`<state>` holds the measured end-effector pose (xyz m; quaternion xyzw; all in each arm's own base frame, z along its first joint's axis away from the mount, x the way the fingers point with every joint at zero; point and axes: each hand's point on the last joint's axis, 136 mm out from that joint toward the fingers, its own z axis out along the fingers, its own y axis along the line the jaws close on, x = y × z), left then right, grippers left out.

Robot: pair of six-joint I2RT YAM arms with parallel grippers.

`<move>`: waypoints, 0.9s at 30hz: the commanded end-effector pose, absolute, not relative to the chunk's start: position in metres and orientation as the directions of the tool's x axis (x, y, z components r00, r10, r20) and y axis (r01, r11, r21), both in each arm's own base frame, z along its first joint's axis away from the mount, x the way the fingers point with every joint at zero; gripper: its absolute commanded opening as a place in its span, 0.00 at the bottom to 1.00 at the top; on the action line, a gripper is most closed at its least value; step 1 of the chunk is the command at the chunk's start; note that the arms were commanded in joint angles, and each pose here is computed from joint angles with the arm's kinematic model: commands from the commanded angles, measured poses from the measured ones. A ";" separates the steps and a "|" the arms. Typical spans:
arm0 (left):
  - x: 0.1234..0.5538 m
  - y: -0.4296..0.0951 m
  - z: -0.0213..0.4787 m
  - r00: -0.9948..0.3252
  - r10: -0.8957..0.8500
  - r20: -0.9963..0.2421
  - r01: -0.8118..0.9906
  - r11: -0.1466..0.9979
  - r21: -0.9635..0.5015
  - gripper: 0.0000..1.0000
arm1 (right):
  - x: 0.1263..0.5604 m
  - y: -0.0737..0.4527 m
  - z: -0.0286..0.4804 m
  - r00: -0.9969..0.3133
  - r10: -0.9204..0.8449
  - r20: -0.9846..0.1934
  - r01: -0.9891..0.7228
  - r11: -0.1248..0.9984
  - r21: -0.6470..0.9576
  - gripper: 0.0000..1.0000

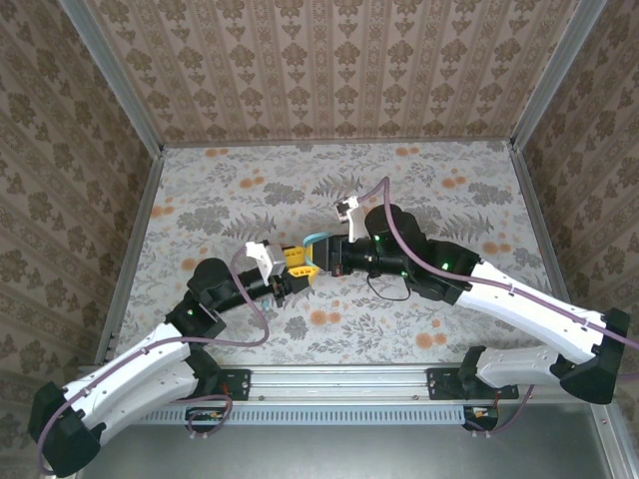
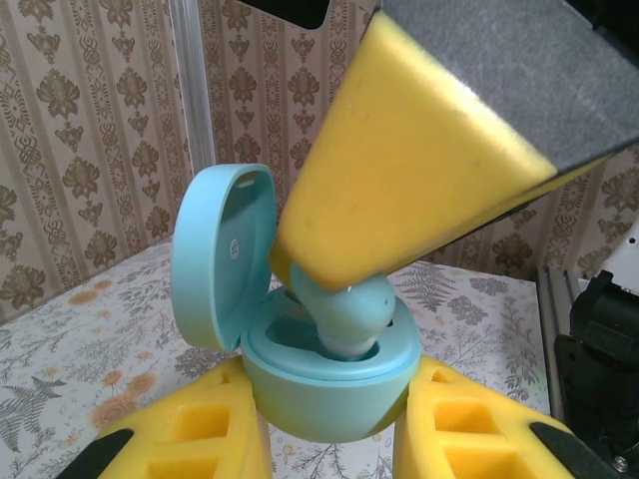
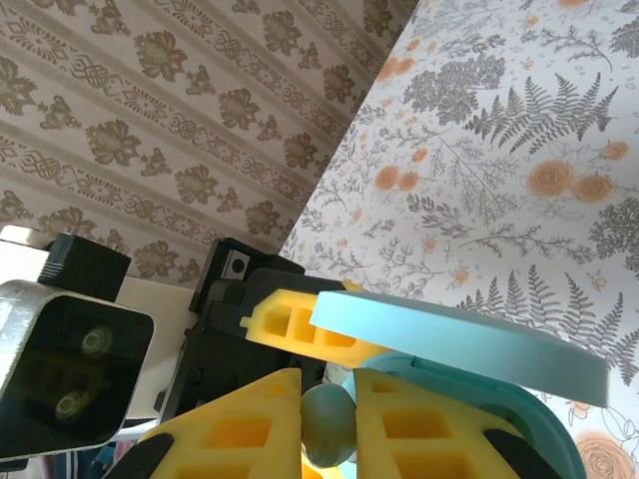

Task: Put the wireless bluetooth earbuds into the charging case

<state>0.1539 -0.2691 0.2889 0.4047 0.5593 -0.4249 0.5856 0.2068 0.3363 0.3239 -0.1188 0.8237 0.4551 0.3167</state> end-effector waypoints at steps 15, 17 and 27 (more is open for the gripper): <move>0.148 -0.267 0.309 0.068 -0.087 -0.994 0.951 0.307 0.038 0.19 | 0.207 0.325 0.312 -0.764 0.097 -0.638 -0.443 0.640 0.628 0.27; 0.148 -0.267 0.308 0.067 -0.087 -0.994 0.952 0.305 0.037 0.19 | 0.208 0.324 0.312 -0.763 0.098 -0.639 -0.440 0.646 0.624 0.28; 0.148 -0.267 0.306 0.062 -0.080 -0.995 0.951 0.307 0.035 0.19 | 0.209 0.320 0.321 -0.748 0.102 -0.656 -0.443 0.658 0.608 0.35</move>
